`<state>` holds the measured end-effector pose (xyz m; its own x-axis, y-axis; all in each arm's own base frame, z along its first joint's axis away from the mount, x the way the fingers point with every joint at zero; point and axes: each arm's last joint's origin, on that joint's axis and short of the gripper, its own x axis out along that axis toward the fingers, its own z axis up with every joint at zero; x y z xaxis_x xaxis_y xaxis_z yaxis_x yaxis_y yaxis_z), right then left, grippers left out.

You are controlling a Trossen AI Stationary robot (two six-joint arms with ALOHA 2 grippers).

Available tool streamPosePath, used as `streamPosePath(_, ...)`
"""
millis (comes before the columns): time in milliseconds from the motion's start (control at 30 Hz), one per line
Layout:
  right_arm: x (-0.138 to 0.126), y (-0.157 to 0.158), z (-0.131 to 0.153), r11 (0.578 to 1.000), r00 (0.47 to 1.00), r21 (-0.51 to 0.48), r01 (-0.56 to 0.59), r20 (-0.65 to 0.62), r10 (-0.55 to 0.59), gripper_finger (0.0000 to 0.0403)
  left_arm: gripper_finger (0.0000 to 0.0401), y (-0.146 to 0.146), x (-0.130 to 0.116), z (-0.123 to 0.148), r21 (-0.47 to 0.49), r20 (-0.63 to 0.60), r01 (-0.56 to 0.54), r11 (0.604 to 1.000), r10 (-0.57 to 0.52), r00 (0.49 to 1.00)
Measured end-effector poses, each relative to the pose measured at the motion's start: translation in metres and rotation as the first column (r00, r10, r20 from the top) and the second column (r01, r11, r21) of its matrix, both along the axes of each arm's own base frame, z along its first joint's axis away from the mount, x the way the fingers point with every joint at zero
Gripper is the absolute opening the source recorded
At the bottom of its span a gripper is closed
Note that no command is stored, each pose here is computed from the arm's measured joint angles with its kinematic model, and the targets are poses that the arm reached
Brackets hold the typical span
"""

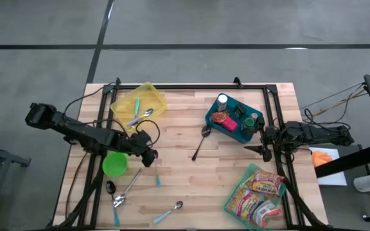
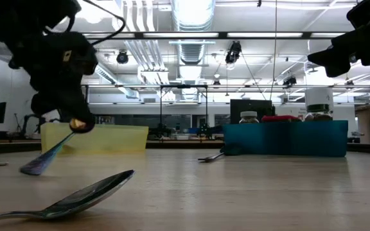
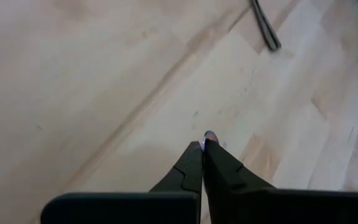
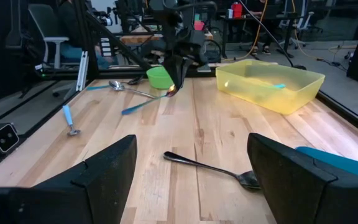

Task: Pick & Place Food Item
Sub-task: Put the violet spoon into the yellow bin

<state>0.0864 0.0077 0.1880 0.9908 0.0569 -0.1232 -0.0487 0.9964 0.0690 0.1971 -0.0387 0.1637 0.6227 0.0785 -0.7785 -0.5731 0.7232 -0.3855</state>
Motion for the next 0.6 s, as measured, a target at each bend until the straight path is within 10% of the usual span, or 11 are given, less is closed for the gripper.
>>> streamPosePath(600, 0.000, 0.000, 0.000, 1.000, 1.000, 0.001, 0.000, 0.000, 0.000, 0.0303, 0.0001, 0.007, 0.010, 0.065, 0.227, 0.001, -0.263, 0.938, 0.269, 0.963)
